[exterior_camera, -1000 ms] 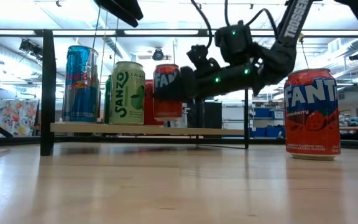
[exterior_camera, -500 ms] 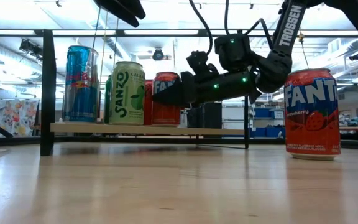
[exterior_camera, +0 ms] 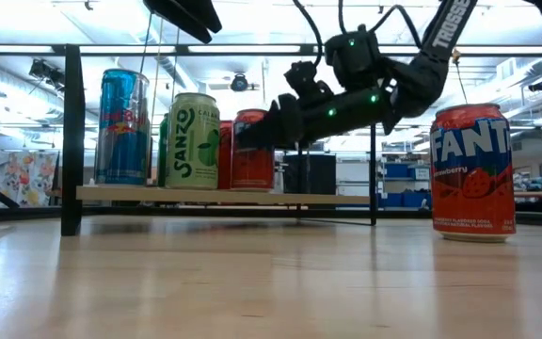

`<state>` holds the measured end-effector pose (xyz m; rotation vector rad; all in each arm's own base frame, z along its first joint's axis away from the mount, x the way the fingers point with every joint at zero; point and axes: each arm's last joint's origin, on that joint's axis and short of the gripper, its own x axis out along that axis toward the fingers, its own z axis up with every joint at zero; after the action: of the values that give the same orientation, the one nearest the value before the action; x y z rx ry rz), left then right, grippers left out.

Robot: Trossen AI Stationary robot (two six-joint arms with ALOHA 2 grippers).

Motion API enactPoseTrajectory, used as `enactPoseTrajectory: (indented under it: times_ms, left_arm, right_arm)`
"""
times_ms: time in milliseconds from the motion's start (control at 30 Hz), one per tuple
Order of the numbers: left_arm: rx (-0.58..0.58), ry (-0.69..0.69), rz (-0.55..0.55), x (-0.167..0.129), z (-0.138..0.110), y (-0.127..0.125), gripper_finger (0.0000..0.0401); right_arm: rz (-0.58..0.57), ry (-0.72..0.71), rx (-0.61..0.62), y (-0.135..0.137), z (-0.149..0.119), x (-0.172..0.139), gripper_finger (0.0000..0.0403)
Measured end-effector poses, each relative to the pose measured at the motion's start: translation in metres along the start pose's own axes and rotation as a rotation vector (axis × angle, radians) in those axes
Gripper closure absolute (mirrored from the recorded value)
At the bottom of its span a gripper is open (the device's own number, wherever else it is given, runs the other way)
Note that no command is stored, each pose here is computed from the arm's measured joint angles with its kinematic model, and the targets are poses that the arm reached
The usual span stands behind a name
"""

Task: Place canned beverage on shelf
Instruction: Put the orange soda can onto the shelf, then put the red soda can on the shelf

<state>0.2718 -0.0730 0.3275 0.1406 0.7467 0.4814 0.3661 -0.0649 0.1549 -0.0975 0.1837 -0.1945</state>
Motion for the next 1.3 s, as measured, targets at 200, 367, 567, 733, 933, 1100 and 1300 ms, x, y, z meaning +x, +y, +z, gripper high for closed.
enactPoseTrajectory:
  times_ms: [200,367,567,733,933,1100,1300]
  left_arm:
    - [-0.005,0.0,0.0,0.0,0.0,0.0,0.0014]
    - [-0.007,0.0,0.001,0.0,0.0,0.0,0.0014]
    - [-0.018,0.001,-0.003,0.0,0.0,0.0,0.0014]
    - [-0.027,0.008,-0.023,0.0,0.0,0.0,0.0014]
    - [-0.034,0.004,-0.026,0.0,0.001,0.0,0.0014]
    - [-0.052,-0.001,-0.021,0.002,0.002,0.002,0.0014]
    - [-0.084,0.008,-0.001,0.007,0.004,0.007,0.0014]
  right_arm:
    - [0.011,-0.027,-0.005,0.003,0.019,-0.009,0.0021]
    - [0.012,-0.053,-0.029,0.005,0.039,-0.019,0.0021]
    - [0.012,-0.042,-0.071,0.007,0.066,-0.04,0.0021]
    - [0.068,0.048,-0.069,0.02,0.076,-0.059,0.0021]
    - [0.213,0.11,-0.035,0.048,0.093,-0.091,0.0021]
    - [0.313,0.163,-0.011,0.074,0.106,-0.125,0.0021]
    - [0.277,0.174,-0.052,0.105,0.096,-0.162,0.0021]
